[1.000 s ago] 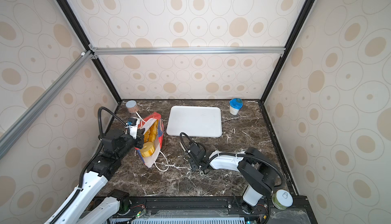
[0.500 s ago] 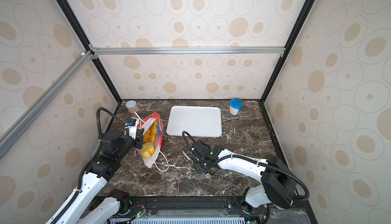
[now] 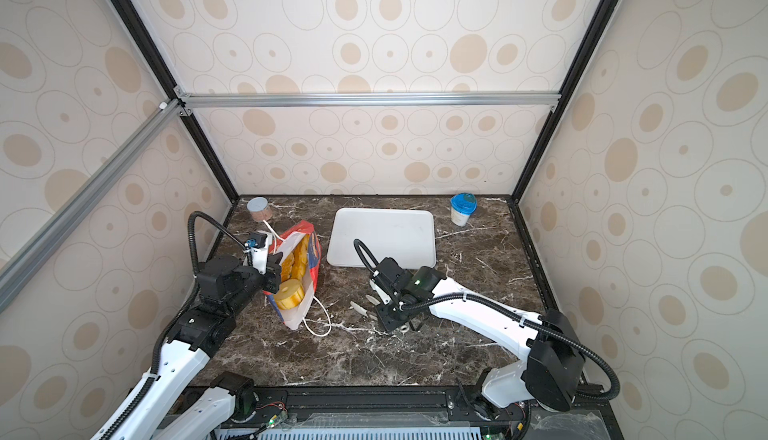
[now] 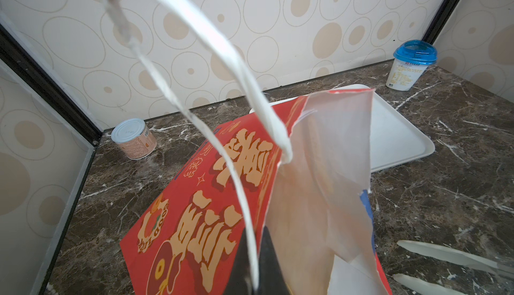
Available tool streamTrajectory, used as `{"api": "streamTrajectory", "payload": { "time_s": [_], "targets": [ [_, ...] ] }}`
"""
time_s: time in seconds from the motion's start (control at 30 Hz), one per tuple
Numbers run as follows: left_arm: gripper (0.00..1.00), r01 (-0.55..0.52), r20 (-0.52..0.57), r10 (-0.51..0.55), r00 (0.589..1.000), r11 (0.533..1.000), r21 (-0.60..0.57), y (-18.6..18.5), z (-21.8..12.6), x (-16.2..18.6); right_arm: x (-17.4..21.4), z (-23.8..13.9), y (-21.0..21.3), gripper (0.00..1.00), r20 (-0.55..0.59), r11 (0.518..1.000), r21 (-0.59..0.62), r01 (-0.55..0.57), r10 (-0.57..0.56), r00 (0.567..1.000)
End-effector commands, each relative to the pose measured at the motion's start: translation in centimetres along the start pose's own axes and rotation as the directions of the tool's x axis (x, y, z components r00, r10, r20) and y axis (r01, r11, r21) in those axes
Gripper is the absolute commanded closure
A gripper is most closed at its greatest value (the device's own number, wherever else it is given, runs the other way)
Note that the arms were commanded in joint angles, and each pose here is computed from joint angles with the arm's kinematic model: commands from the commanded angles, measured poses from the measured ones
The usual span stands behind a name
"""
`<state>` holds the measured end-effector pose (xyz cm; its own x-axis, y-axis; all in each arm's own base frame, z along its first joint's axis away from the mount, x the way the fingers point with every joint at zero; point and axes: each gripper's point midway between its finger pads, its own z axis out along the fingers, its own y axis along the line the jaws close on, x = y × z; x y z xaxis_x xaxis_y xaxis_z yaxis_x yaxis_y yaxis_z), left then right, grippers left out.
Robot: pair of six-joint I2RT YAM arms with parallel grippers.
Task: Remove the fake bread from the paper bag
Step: 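Insert the tongs into the bag mouth held by the left gripper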
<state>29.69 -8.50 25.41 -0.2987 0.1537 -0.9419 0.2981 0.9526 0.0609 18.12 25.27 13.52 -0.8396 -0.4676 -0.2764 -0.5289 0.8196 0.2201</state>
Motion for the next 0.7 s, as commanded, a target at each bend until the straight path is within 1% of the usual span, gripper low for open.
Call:
{"api": "streamTrajectory", "payload": {
  "time_s": [0.0, 0.1, 0.17, 0.3, 0.4, 0.5, 0.6, 0.67],
  "targets": [
    [1.0, -0.016, 0.113, 0.016, 0.993, 1.0, 0.001, 0.0, -1.2, -3.6, -0.2, -3.1, 1.0, 0.56, 0.008, 0.997, -0.08, -0.005, 0.005, 1.0],
    [1.0, -0.013, 0.111, 0.012, 0.994, 1.0, 0.01, -0.1, -1.2, -3.5, -0.9, -5.7, 1.7, 0.56, 0.03, 0.988, -0.15, -0.022, 0.027, 0.999],
    [1.0, -0.012, 0.11, 0.011, 0.994, 1.0, 0.016, -0.2, -1.2, -3.4, -1.3, -7.9, 2.9, 0.56, 0.057, 0.974, -0.225, -0.012, 0.025, 0.998],
    [1.0, -0.026, 0.09, 0.024, 0.996, 0.999, 0.027, -0.5, -1.1, -3.0, -1.3, -12.0, 5.4, 0.56, 0.098, 0.937, -0.349, -0.003, 0.04, 0.994],
    [1.0, -0.039, 0.06, 0.036, 0.998, 0.998, 0.054, -0.9, -0.8, -2.2, -0.8, -14.2, 6.9, 0.56, 0.102, 0.9, -0.436, -0.01, 0.06, 0.993],
    [1.0, -0.04, 0.035, 0.036, 0.999, 0.994, 0.097, -1.7, -0.6, -1.3, -0.4, -14.9, 8.6, 0.56, 0.109, 0.858, -0.514, -0.006, 0.072, 0.991],
    [1.0, -0.028, 0.019, 0.026, 0.999, 0.991, 0.133, -2.4, -0.4, -0.1, -0.5, -14.0, 10.2, 0.56, 0.092, 0.827, -0.563, -0.009, 0.074, 0.993],
    [1.0, -0.021, 0.015, 0.019, 1.0, 0.99, 0.136, -2.4, -0.4, 0.4, -1.1, -12.9, 11.4, 0.57, 0.066, 0.79, -0.612, -0.035, 0.095, 0.993]
  ]
}}
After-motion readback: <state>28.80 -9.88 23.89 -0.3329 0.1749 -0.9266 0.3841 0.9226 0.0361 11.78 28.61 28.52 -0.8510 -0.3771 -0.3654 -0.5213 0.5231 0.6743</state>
